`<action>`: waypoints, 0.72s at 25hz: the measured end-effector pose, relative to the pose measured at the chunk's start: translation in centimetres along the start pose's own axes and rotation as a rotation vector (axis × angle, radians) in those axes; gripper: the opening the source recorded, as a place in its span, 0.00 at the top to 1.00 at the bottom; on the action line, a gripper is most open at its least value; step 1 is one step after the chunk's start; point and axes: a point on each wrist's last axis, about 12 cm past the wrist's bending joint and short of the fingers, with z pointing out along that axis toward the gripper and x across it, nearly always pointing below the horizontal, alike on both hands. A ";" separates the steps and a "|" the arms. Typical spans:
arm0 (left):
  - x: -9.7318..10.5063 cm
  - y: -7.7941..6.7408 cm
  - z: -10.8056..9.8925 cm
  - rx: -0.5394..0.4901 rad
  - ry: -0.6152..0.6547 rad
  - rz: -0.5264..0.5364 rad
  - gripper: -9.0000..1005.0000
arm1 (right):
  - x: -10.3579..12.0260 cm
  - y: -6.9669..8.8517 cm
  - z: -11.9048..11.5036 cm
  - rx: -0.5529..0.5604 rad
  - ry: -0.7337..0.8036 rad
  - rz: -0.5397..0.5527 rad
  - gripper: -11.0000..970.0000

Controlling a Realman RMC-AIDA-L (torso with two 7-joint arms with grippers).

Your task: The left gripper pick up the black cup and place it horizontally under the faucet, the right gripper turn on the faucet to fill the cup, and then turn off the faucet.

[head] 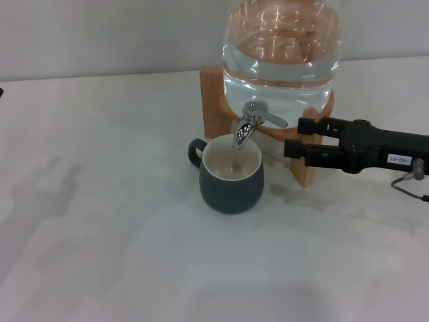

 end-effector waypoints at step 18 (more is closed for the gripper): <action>0.0 0.1 -0.4 -0.010 0.006 0.001 0.53 | -0.2 0.8 2.2 -0.073 0.023 -0.008 0.13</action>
